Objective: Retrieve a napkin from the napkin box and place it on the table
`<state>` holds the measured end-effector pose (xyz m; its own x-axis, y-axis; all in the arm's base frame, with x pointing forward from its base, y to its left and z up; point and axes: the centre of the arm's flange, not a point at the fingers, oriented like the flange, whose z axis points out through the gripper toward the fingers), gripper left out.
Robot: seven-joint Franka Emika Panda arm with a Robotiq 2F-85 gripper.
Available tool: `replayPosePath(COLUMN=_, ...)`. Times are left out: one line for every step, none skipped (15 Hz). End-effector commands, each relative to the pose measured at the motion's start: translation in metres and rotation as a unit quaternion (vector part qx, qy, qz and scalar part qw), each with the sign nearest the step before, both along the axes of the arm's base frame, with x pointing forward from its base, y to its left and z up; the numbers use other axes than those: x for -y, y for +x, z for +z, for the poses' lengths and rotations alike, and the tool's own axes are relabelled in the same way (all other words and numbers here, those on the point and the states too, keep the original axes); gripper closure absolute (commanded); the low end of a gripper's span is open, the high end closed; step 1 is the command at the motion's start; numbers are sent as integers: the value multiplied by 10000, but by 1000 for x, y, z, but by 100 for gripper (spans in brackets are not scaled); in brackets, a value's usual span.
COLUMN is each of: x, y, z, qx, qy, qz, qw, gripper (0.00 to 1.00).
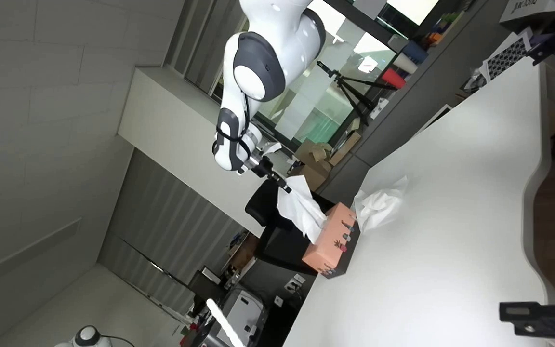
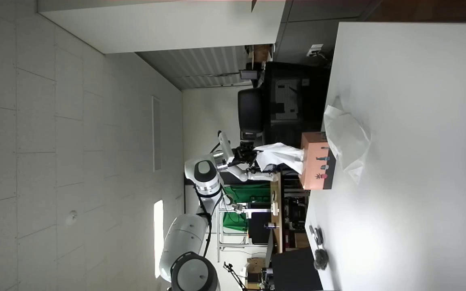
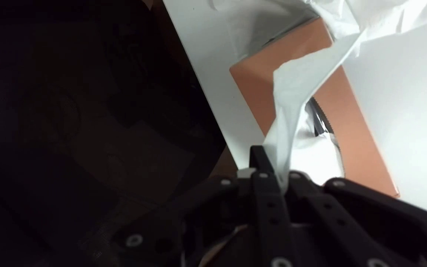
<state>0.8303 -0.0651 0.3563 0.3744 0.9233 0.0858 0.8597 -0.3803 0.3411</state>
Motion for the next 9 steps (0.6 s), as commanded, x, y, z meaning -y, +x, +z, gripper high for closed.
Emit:
replayPosePath(x=27, y=2, z=48, qx=44, qy=6, qz=-666, qw=9978, gripper=100)
replayPosePath(x=37, y=-4, z=55, qx=69, qy=-74, qz=-833, qw=9965, gripper=100)
replayPosePath(x=46, y=-9, z=59, qx=62, qy=-146, qz=-992, qw=9949, gripper=100)
replayPosePath(x=56, y=-14, z=61, qx=70, qy=-238, qz=-1162, qw=9929, gripper=100)
replayPosePath(x=65, y=-19, z=60, qx=-7, qy=-301, qz=-1309, qw=9909, gripper=100)
replayPosePath(x=75, y=-23, z=55, qx=-113, qy=-365, qz=-1453, qw=9886, gripper=100)
replayPosePath(x=83, y=-25, z=50, qx=-210, qy=-417, qz=-1584, qw=9863, gripper=100)
replayPosePath(x=93, y=-27, z=41, qx=-353, qy=-423, qz=-1728, qw=9834, gripper=100)
replayPosePath(x=102, y=-27, z=31, qx=-508, qy=-435, qz=-1887, qw=9798, gripper=100)
